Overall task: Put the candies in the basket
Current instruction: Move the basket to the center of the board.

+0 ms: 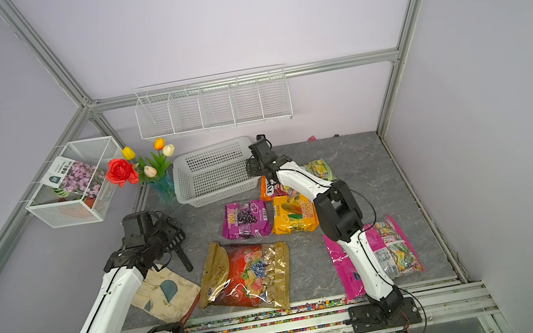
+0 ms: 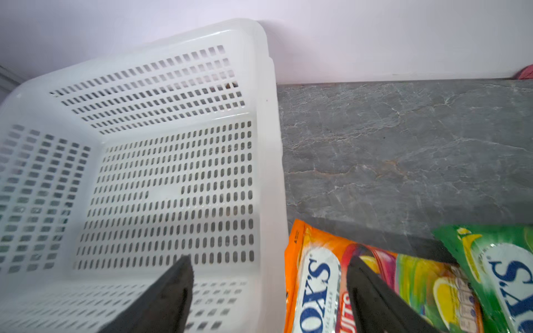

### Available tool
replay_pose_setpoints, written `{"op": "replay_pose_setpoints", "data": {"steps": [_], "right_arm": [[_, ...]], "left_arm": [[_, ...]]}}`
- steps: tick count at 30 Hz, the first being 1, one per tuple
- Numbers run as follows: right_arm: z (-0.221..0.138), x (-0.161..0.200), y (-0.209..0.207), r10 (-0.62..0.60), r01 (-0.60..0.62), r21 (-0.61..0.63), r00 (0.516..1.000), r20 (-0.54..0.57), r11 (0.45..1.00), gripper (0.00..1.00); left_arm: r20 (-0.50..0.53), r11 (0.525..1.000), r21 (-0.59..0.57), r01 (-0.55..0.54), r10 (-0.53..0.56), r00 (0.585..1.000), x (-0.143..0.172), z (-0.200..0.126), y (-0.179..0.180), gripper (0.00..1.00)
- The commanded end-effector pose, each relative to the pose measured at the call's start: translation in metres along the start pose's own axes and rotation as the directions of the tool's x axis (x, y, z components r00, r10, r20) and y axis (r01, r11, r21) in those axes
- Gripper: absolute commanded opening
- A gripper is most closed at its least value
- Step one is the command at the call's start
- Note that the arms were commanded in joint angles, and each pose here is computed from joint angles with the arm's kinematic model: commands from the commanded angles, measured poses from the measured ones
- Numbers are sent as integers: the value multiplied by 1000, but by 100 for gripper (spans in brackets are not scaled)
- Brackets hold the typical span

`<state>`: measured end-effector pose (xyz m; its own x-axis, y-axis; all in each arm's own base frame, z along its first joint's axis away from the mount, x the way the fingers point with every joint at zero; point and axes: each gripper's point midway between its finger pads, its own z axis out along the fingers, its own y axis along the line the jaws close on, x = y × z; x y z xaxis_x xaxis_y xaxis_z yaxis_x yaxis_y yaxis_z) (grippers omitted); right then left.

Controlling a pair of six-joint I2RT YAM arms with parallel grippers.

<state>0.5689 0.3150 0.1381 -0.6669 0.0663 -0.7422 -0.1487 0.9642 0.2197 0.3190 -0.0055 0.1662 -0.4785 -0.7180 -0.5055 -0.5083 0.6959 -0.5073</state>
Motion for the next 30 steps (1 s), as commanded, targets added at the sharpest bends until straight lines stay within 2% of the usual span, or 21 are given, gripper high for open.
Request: {"op": "replay_pose_setpoints", "data": {"steps": [1,5,7,10,16,26,30], "right_arm": [[15,12,-16,43,-39,111,998,-39,993,81],[22,20,-32,38,-26,200,998,-55,979,71],[14,21,-44,27,-11,264,998,-59,965,65],[-3,22,-58,-6,33,332,997,-82,943,62],[-45,40,-102,-31,100,480,988,-150,871,61],[-106,75,-184,31,104,610,978,-206,786,61],[-123,89,-198,52,105,603,970,-238,791,63]], "left_arm": [[-26,1000,8,-16,17,1000,9,-1,1,92],[-21,1000,10,-12,12,1000,9,-2,2,90],[-20,1000,12,-11,11,1000,8,-2,1,90],[-23,1000,16,-4,5,1000,9,-2,1,90],[-10,999,42,11,-11,1000,10,-3,1,90],[-62,998,66,23,-19,998,23,7,-8,88],[-79,995,96,15,-8,997,28,9,-15,87]]}}
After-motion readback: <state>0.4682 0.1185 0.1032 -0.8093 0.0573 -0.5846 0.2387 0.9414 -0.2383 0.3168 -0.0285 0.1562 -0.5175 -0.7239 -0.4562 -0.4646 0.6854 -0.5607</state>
